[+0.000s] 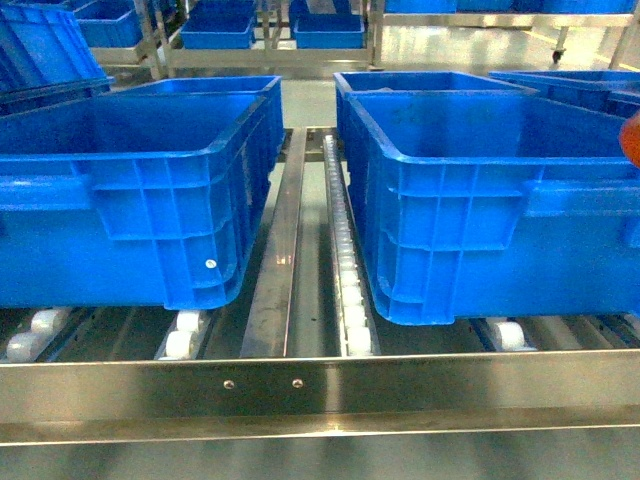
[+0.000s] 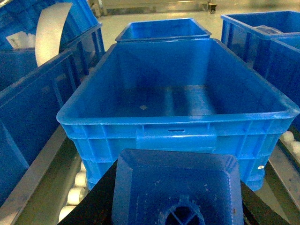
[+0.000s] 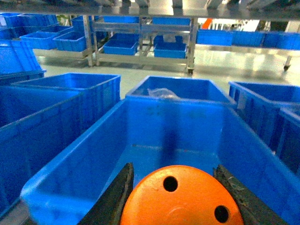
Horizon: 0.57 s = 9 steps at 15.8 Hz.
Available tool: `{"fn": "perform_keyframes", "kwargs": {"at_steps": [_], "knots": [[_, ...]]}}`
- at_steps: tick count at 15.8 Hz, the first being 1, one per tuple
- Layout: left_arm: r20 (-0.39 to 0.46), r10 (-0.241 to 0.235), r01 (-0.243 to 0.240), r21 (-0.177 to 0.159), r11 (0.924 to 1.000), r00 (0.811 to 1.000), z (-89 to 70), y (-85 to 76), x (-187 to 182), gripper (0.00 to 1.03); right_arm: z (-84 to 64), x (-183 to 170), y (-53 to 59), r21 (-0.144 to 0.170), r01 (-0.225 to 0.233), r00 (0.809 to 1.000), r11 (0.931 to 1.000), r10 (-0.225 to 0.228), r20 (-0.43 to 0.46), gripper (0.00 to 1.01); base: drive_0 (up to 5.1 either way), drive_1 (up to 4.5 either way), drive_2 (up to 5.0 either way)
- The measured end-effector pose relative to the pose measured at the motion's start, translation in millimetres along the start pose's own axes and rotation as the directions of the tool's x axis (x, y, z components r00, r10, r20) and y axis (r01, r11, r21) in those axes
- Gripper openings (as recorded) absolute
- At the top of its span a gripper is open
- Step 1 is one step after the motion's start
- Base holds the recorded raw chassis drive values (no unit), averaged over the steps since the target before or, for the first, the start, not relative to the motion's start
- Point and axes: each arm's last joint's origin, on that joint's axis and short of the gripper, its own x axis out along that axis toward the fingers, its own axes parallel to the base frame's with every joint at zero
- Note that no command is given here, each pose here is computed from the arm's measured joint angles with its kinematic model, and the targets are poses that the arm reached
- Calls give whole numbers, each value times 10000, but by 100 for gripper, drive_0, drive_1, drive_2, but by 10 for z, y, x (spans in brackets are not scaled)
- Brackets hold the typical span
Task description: Sort blue parts and orange caps into right shelf containers
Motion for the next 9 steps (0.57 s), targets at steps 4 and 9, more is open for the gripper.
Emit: {"fn": "perform_keyframes", "kwargs": {"at_steps": [4,9], "knots": [[-7,-5,5,0,10000,10000,-1,-1,1,44,60,1015,-169,369,680,9963,9970,-659,-558,71,0,0,0],[10,2105,-2104,413,9768,9776,68,-29,66,44,154,192,-97,108,97,9965,9999,-106,832,97,0,0,0]]}}
